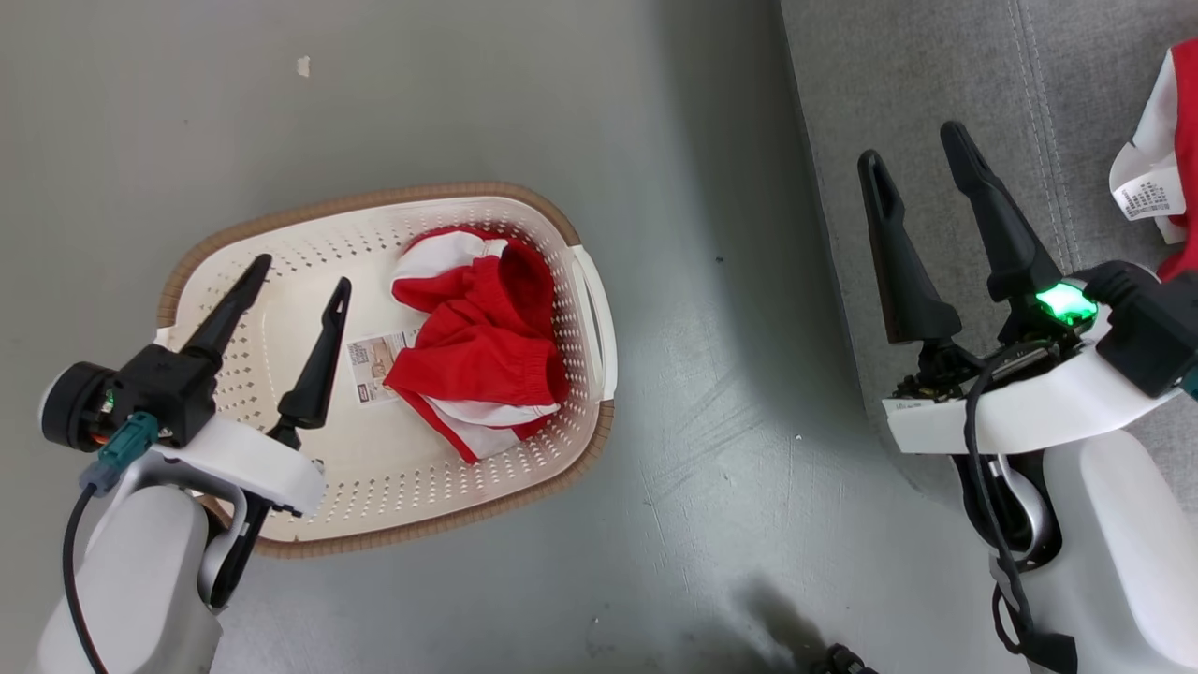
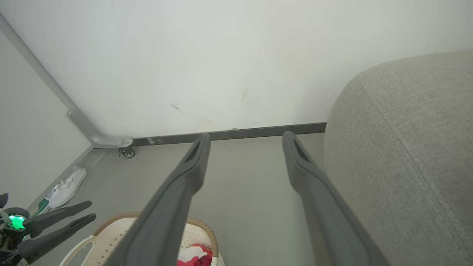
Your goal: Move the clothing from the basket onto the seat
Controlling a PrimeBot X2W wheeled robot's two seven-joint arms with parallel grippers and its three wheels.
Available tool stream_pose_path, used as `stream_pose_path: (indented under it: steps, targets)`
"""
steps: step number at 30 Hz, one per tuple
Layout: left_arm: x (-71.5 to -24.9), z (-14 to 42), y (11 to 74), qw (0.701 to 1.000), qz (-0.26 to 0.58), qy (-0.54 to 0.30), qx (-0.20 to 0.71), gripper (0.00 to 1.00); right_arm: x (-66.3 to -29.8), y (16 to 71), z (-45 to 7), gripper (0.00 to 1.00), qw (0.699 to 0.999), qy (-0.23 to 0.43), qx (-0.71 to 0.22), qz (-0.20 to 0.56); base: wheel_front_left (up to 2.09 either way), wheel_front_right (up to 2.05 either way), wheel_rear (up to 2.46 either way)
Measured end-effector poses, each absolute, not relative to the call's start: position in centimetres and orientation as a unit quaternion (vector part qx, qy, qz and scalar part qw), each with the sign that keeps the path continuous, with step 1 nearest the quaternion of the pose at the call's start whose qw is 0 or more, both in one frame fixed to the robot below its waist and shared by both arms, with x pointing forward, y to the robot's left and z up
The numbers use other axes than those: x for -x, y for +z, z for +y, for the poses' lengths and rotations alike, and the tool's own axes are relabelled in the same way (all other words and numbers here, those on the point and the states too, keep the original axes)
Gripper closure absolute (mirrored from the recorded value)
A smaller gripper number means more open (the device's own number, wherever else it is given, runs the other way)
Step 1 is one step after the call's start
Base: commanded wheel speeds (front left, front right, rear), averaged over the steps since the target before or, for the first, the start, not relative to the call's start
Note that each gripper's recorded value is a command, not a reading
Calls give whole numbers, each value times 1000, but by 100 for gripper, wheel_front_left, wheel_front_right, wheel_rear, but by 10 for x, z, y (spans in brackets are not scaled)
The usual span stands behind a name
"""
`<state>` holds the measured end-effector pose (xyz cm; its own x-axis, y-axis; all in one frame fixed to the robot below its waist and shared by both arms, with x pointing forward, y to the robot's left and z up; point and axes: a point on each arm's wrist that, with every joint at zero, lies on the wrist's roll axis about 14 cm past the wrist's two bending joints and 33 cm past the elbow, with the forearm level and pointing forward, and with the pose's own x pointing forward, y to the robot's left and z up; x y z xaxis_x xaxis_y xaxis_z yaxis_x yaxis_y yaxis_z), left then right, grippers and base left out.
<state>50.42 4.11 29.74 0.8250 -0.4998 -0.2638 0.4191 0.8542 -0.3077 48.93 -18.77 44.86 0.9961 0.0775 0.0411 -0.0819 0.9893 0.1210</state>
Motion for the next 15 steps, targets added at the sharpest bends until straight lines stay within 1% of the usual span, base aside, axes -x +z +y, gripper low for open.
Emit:
stream_pose_path:
  steps: [9,15]
  targets:
    - [-497,30,266,936,204,-261,116,0,-496,441,-194,0,998,30,-56,-16,0,0,0]
    - [-490,14,247,923,224,-296,102,0,-505,443,-199,0,998,27,-48,-26,0,0,0]
